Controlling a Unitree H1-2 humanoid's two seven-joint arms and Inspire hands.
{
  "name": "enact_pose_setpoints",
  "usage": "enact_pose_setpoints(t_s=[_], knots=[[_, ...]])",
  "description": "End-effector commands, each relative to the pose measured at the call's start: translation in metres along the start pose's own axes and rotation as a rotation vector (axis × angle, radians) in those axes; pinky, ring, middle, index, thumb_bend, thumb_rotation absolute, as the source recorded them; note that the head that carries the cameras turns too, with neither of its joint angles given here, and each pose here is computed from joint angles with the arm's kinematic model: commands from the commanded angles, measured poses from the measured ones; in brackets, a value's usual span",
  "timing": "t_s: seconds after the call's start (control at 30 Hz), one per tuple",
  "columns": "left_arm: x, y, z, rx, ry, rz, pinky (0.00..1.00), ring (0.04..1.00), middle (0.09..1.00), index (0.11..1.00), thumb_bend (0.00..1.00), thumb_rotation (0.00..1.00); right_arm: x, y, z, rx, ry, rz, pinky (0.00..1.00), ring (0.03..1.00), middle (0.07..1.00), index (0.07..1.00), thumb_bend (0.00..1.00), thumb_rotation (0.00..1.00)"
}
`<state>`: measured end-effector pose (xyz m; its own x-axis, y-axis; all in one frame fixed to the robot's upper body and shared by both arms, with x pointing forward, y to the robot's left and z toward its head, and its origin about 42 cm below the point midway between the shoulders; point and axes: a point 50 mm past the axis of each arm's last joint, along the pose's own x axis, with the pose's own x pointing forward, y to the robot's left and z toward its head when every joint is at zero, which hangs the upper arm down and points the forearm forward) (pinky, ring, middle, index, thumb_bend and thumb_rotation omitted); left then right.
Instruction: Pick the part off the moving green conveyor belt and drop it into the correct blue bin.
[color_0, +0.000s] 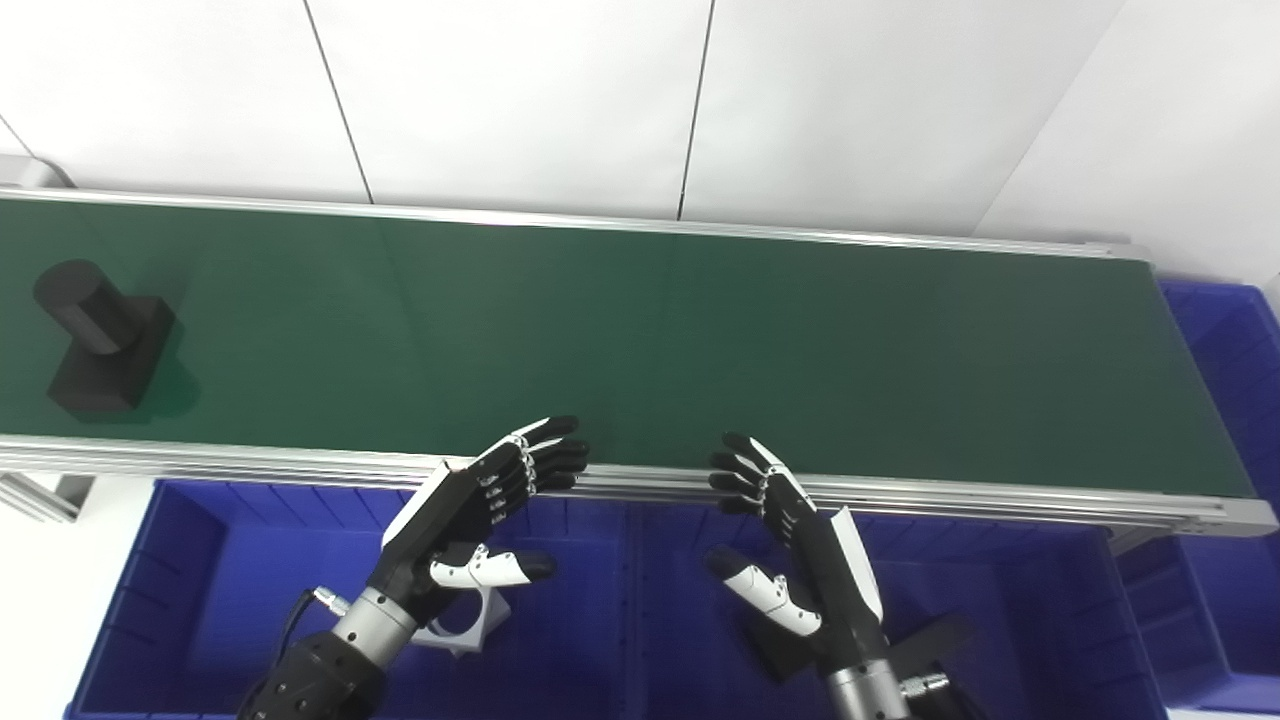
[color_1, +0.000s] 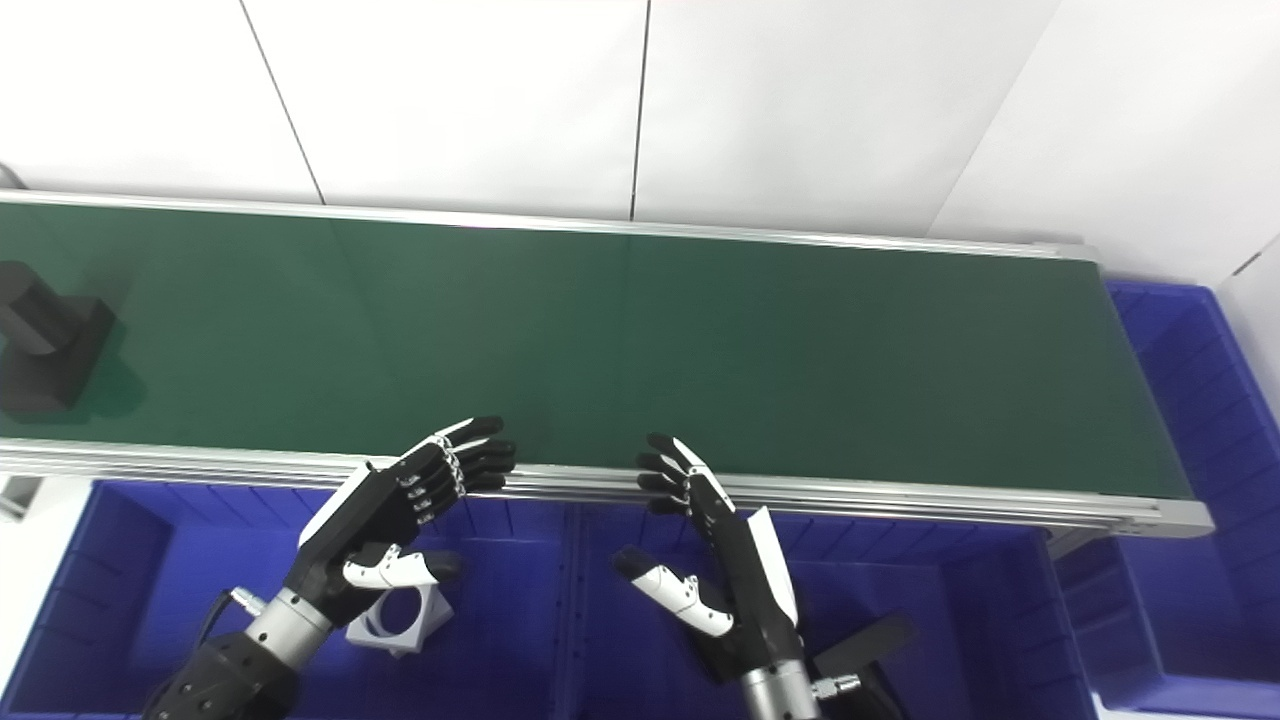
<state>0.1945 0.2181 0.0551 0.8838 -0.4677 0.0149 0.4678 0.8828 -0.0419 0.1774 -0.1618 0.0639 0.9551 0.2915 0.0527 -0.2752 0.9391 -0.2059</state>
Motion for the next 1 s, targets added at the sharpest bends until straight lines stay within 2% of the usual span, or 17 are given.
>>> enact_pose_setpoints(t_s=[0.0,0.27,0.37,0.5,0.7,0.97], knots=[[0.006,0.000,0.008,0.024,-0.058,-0.016,0.81,0.826,0.831,0.878,0.95,0.42,0.003,-0.002,0.008,-0.002,-0.080,-0.020,0.71,0.786,0.824,0.882,0.72,0.70],[0.010,-0.009,0.005,0.021,-0.052,-0.021,0.81,0.830,0.831,0.880,0.96,0.41,0.000,-0.009,0.003,0.004,-0.076,-0.019,0.71,0.789,0.829,0.889,0.72,0.69],[0.015,-0.019,0.004,0.000,-0.050,-0.020,0.82,0.825,0.821,0.872,0.97,0.37,-0.004,-0.017,-0.001,-0.002,-0.077,-0.016,0.71,0.790,0.834,0.896,0.71,0.69],[0.022,-0.032,0.000,0.002,-0.045,-0.023,0.80,0.814,0.821,0.867,0.98,0.38,-0.008,-0.028,-0.004,-0.005,-0.081,-0.019,0.72,0.792,0.833,0.901,0.70,0.70],[0.032,-0.047,-0.007,-0.009,-0.029,-0.020,0.80,0.817,0.827,0.858,1.00,0.36,-0.009,-0.038,-0.011,-0.014,-0.098,-0.019,0.72,0.792,0.833,0.909,0.63,0.67],[0.044,-0.056,-0.018,-0.016,-0.023,-0.023,0.81,0.817,0.825,0.858,1.00,0.34,-0.007,-0.047,-0.022,-0.019,-0.075,-0.019,0.72,0.792,0.834,0.914,0.62,0.68]])
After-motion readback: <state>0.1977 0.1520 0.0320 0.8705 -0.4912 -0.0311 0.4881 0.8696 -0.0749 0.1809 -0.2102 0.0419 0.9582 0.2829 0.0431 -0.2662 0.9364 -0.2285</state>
